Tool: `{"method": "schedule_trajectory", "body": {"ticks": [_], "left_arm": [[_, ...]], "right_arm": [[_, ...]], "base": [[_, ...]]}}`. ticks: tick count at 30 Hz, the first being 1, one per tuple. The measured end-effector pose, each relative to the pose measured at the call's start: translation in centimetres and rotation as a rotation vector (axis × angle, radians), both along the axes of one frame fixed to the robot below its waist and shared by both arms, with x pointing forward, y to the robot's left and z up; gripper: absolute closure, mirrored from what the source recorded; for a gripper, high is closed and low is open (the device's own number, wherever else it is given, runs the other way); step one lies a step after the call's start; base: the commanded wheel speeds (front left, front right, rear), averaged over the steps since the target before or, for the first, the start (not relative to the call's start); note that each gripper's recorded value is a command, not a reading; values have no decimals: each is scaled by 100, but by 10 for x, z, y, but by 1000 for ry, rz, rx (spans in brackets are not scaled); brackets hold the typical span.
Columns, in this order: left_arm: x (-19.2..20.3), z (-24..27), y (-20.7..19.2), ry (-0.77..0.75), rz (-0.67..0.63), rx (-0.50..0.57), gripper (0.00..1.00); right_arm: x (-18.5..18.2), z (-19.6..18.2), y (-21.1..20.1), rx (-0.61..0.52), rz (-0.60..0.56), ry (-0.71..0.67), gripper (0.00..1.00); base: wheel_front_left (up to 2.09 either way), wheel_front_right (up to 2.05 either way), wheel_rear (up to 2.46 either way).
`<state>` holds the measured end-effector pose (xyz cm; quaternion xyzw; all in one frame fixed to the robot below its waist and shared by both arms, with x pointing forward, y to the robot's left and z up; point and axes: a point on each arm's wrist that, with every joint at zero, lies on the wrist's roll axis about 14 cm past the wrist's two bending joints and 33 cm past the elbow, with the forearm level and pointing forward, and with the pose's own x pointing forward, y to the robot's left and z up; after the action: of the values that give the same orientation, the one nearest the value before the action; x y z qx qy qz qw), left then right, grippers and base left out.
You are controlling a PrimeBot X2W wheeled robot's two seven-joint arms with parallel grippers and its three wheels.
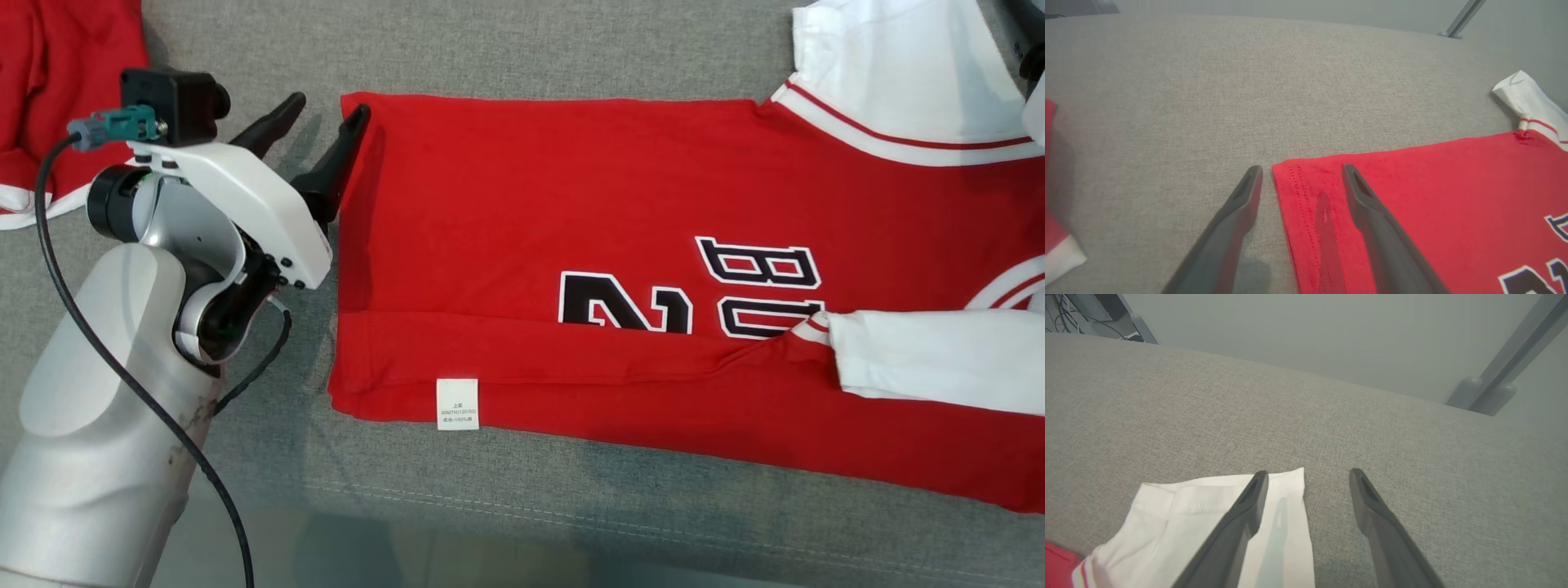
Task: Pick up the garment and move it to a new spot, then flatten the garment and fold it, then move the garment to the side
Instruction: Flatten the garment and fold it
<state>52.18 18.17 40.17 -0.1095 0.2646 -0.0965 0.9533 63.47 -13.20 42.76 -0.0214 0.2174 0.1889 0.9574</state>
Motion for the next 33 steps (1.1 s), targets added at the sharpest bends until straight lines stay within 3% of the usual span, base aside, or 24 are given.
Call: {"method": "schedule_trajectory", "body": {"ticks": [13, 19, 20, 21, 22, 23, 33], "left_arm": [[12, -35, 5, 135, -12, -19, 0], [21, -42, -1, 169, -15, -54, 0], [20, -44, -2, 178, -18, -56, 0], [21, -43, -3, 185, -26, -56, 17], [21, -43, -4, 189, -31, -57, 64], [20, -43, -5, 200, -36, -64, 100], [20, -23, -10, 137, -43, -99, 100]], "right_arm": [[27, -40, 28, -44, 61, 140, 0], [22, -52, 30, -49, 75, 213, 0], [21, -52, 31, -44, 76, 216, 20], [21, -52, 31, -46, 81, 217, 58], [21, -50, 32, -48, 84, 212, 100], [21, -49, 33, -45, 85, 209, 100], [27, -3, 36, 86, 81, 62, 100]], "base": [[0, 0, 0], [0, 0, 0], [0, 0, 0], [0, 0, 0], [0, 0, 0], [0, 0, 0], [0, 0, 0]]}}
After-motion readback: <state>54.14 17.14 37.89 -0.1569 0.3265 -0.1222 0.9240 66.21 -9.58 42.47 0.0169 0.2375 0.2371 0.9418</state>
